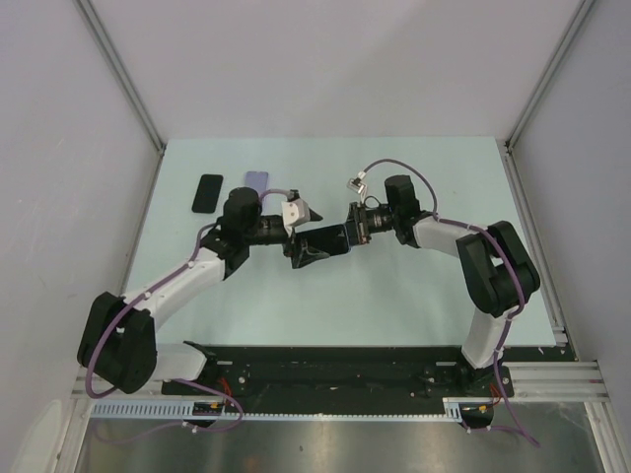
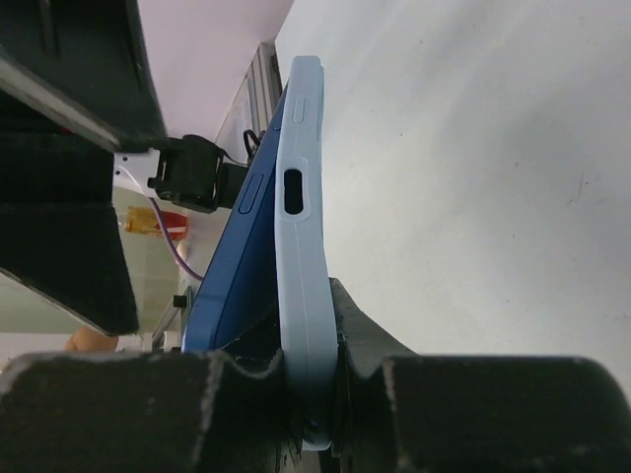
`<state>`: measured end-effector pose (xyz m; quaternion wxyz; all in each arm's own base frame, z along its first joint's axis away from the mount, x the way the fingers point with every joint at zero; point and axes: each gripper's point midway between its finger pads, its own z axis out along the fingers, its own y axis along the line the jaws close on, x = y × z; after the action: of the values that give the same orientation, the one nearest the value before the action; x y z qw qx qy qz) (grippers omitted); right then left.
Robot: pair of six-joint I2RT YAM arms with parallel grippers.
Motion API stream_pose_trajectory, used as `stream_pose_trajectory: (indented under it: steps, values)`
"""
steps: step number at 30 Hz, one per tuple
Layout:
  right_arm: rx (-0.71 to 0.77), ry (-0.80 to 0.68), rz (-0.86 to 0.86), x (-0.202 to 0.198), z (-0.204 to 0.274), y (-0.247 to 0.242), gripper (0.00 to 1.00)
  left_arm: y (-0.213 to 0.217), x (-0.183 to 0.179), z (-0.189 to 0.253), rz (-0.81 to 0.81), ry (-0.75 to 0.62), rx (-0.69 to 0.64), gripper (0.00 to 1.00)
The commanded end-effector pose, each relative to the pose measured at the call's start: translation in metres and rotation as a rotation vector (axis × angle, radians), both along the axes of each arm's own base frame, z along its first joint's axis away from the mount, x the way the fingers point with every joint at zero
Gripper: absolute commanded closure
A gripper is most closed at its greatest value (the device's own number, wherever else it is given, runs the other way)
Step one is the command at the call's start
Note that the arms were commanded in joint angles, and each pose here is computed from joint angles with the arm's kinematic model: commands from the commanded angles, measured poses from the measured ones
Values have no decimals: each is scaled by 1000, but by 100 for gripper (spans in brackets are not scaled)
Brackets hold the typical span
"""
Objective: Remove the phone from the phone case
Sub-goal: Remove the phone case from the phone.
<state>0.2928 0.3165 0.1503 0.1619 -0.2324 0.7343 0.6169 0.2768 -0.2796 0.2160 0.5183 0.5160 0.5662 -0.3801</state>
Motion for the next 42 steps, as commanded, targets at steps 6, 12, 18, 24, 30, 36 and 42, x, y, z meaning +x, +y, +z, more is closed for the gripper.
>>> stream_pose_trajectory:
  steps: [6, 12, 18, 24, 30, 36, 42]
  values:
    - [14, -89, 56, -1, 18, 9, 100, -9, -5, -13, -14, -156, 127, 0]
    - [12, -90, 60, -2, 18, 9, 100, -15, -4, -25, 5, -192, 181, 0]
    - [11, -90, 60, -2, 20, 10, 100, -18, -2, -35, 15, -203, 212, 0]
    - [12, -88, 59, -2, 21, 10, 100, -21, -1, -47, 27, -208, 252, 0]
    - [15, -92, 59, -2, 23, 10, 100, -22, 2, -53, 44, -208, 273, 0]
    - [17, -93, 58, -2, 25, 10, 100, -21, 5, -60, 64, -201, 296, 0]
    - [18, -93, 59, -2, 25, 10, 100, -22, 5, -62, 59, -196, 299, 5]
